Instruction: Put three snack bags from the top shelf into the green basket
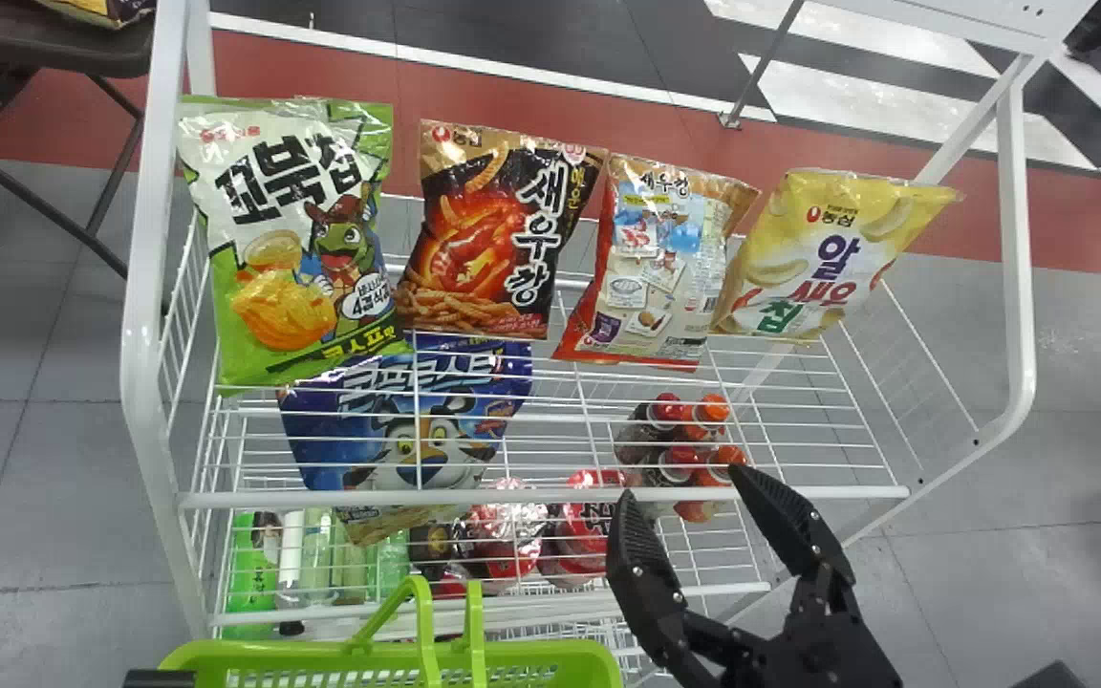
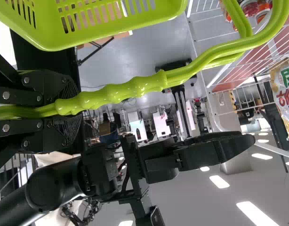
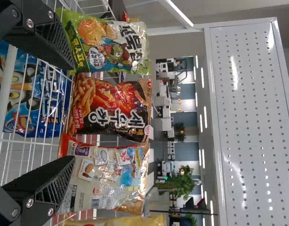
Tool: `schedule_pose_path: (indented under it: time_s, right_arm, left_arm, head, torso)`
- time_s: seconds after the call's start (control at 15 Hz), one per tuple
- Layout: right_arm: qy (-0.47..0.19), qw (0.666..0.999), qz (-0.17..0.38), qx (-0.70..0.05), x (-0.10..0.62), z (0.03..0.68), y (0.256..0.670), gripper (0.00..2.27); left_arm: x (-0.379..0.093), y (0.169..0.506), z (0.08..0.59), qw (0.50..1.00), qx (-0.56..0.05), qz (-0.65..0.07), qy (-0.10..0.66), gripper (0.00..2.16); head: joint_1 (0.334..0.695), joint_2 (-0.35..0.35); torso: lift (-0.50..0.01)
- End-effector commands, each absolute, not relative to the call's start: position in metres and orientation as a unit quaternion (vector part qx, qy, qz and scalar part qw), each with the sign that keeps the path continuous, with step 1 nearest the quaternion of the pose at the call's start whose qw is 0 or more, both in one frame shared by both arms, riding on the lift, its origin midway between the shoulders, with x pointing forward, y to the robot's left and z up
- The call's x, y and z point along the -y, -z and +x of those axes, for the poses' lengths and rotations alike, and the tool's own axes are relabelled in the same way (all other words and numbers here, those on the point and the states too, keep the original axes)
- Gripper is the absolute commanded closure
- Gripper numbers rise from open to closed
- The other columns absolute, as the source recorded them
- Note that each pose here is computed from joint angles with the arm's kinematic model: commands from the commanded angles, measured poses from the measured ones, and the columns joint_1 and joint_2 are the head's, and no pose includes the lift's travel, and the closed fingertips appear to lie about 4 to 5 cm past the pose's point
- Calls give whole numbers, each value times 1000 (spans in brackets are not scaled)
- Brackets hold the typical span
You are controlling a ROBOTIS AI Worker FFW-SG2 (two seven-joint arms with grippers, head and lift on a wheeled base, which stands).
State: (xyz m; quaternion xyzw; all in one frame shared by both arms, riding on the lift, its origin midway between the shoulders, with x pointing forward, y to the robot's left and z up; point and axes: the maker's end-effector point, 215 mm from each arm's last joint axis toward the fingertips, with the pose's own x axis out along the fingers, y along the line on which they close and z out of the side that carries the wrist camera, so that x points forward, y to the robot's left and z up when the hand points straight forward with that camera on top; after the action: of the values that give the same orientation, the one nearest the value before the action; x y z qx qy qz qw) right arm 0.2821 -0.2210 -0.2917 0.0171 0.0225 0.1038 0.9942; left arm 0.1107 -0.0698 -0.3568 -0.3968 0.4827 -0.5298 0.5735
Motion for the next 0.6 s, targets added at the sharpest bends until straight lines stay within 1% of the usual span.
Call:
schedule_pose_path:
  time_s: [0.0,0.2,0.4,0.53]
  right_arm:
    - [-114,993,19,-14,211,304,295,151]
    - [-141,989,29,-38,182,345,317,151]
    - [-171,984,42,-15,154,373,307,151]
    - [-201,979,32,-22,123,393,311,151]
  left_arm:
    - [72,355,108,571,-483,-399,531,2145]
    - [73,355,105,567,-487,-399,531,2145]
    - [72,357,103,567,-495,-387,532,2142]
    - [73,359,104,568,-497,-383,532,2145]
  head:
    - [695,-350]
    - [695,-350]
    - [695,-350]
    - [695,-350]
  torso:
    - [-50]
    - [-50]
    - [-50]
    - [-50]
